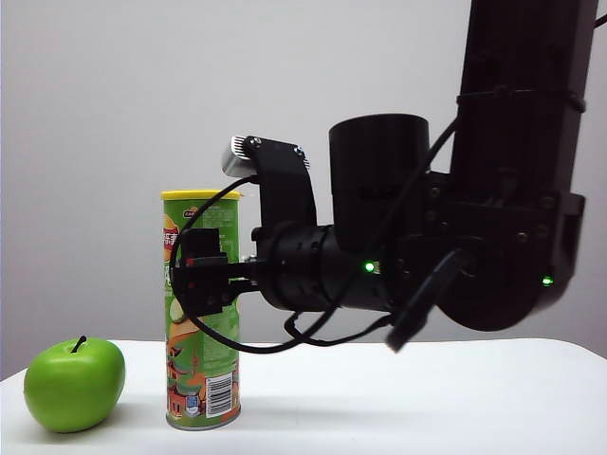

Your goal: Pick up the green bucket of chips from the desk, place it near the apple, and finally stand it up.

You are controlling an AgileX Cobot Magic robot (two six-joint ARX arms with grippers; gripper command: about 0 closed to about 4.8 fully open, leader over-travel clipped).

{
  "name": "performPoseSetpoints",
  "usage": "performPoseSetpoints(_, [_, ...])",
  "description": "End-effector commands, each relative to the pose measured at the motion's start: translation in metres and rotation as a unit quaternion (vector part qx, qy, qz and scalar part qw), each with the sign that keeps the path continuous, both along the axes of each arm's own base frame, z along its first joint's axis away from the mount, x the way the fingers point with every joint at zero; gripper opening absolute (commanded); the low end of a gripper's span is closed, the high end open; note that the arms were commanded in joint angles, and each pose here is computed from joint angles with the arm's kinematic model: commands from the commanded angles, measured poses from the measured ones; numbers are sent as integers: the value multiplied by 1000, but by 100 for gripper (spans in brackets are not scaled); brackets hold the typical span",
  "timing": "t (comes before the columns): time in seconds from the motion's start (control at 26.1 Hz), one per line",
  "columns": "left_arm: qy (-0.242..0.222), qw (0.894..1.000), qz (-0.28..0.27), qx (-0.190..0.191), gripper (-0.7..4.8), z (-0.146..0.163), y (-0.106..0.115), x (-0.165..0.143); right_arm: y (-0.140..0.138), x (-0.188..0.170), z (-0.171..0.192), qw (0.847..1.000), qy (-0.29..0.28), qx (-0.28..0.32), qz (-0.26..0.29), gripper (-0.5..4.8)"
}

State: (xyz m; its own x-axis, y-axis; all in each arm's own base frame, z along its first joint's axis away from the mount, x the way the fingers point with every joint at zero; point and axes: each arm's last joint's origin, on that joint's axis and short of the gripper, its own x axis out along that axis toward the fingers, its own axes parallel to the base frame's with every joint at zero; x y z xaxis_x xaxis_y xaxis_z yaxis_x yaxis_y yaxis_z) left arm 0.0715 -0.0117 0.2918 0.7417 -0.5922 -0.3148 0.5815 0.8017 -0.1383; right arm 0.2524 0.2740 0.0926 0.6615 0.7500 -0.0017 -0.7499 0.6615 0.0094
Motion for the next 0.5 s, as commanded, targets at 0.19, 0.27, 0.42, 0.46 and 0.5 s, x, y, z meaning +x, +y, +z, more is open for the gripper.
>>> performPoseSetpoints(0.19, [-8,1000,-5,4,-5,1,0,0,-23,-24,19,999,24,26,4,479])
performPoseSetpoints(0.27, [-12,1000,-6,9,-5,1,0,0,-39,-38,34,998,38,52,5,435])
performPoseSetpoints(0.42, [-25,1000,-5,11,-5,3,0,1,-74,-66,73,997,23,68,-2,79])
performPoseSetpoints(0.46, [-34,999,-4,13,-5,4,0,2,-85,-72,85,998,30,60,-8,80])
performPoseSetpoints(0.5, [-36,999,-1,14,-5,5,0,2,-92,-76,92,998,37,53,-13,79])
